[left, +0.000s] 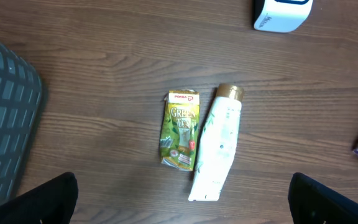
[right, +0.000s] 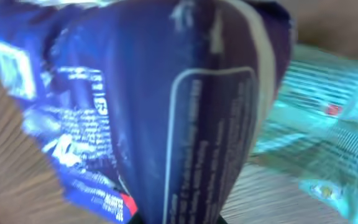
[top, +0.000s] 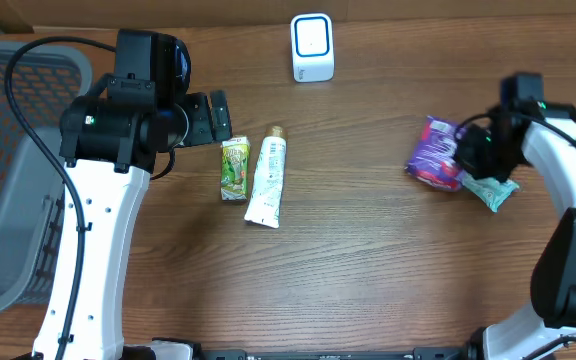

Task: Scan the item barcode
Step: 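Carry the purple bag right and release it beside the mint-green pack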

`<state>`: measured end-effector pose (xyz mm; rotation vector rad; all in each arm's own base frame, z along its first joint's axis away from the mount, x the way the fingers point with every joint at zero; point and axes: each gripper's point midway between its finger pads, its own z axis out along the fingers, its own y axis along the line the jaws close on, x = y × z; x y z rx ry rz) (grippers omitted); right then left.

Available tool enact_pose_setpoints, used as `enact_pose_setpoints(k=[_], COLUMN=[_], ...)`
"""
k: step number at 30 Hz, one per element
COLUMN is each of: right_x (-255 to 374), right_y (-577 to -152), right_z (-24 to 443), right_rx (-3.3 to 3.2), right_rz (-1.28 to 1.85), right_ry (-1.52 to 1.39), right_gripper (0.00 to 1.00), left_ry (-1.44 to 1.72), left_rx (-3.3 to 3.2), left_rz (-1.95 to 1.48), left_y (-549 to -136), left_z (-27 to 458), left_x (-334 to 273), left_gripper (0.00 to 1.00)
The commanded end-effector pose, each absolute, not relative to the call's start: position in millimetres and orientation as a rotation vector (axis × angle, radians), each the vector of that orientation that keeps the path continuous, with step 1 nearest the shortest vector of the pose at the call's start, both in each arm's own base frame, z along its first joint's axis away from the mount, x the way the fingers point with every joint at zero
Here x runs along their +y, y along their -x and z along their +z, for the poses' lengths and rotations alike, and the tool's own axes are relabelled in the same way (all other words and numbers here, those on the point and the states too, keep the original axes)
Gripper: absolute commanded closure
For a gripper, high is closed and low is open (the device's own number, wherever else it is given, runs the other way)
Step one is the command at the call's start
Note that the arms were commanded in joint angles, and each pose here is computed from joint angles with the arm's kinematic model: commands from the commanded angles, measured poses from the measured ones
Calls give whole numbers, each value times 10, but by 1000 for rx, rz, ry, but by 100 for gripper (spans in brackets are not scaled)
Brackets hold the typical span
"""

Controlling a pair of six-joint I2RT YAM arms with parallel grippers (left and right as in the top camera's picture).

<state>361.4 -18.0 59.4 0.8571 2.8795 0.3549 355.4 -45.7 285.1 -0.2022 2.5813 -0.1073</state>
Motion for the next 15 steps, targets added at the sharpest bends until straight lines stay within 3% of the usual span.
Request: enact_pose_setpoints(k=[1,5,6,12,15], right_x=[-635,-886,-929,-902,-881], right_y=[-3448,-3369,-3356,-3389,-3415], right_z=[448,464,479,690,910], right_rx=[2774,2730,2724,2769,2783], right_rz=[265,257,256,347,349], right_ry=[-1196,-1306,-1324,-1232,-1226], right_gripper=[96,96,90,30,27], left_ry=[220,219,220,220,220], left_rx=[2563,2563,2563,2563,2563], left_rz=[-96,-96,-96,-96,-96], left_y=[-3582,-3582,-3582,-3582,-3582], left_z=[2903,2903,2903,2903,2903], left_x=[-425,-425,-425,-425,-425], left_gripper=[0,0,0,0,0])
